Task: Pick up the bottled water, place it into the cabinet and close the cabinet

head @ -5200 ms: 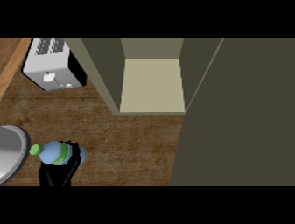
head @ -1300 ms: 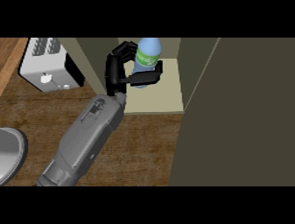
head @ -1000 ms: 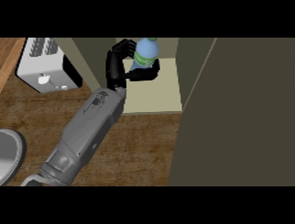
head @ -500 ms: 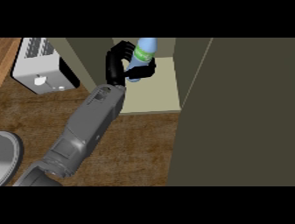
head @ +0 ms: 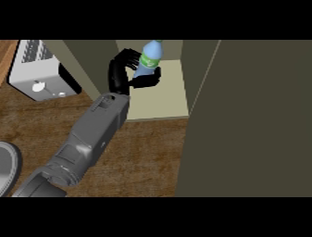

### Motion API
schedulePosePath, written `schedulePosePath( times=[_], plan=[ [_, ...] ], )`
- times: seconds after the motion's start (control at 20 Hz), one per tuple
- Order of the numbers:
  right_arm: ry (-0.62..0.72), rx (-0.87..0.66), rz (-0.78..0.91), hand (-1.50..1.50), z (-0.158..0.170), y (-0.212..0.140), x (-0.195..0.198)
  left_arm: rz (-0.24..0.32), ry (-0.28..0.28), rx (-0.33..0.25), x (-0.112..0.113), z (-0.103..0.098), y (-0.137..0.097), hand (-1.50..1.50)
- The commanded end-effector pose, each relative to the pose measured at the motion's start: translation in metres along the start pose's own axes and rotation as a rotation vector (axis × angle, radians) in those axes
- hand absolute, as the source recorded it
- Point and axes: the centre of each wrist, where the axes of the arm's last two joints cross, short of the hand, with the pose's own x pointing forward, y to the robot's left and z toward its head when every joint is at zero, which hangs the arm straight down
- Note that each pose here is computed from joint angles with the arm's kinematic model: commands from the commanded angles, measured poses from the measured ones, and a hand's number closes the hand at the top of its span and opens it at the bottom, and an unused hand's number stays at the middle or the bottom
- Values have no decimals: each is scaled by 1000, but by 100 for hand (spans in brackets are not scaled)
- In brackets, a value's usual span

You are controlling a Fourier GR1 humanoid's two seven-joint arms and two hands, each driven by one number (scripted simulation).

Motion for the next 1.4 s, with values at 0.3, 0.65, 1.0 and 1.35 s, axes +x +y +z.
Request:
schedulePosePath(
  times=[0.3, 0.65, 1.0, 1.35],
  plan=[
    [-23, 26, 8, -150, 4, 2, 13, -214, 12, 34, -24, 9, 5, -150],
    [-44, 39, 4, -150, 4, 0, 5, -216, 25, 74, -14, 4, 2, -150],
    [-40, 27, 2, -150, 7, 0, 17, -99, -59, -35, -19, 4, 7, -150],
    [-18, 25, 2, -150, 0, -5, 7, 246, -206, -117, -4, 1, 5, 150]
  ],
)
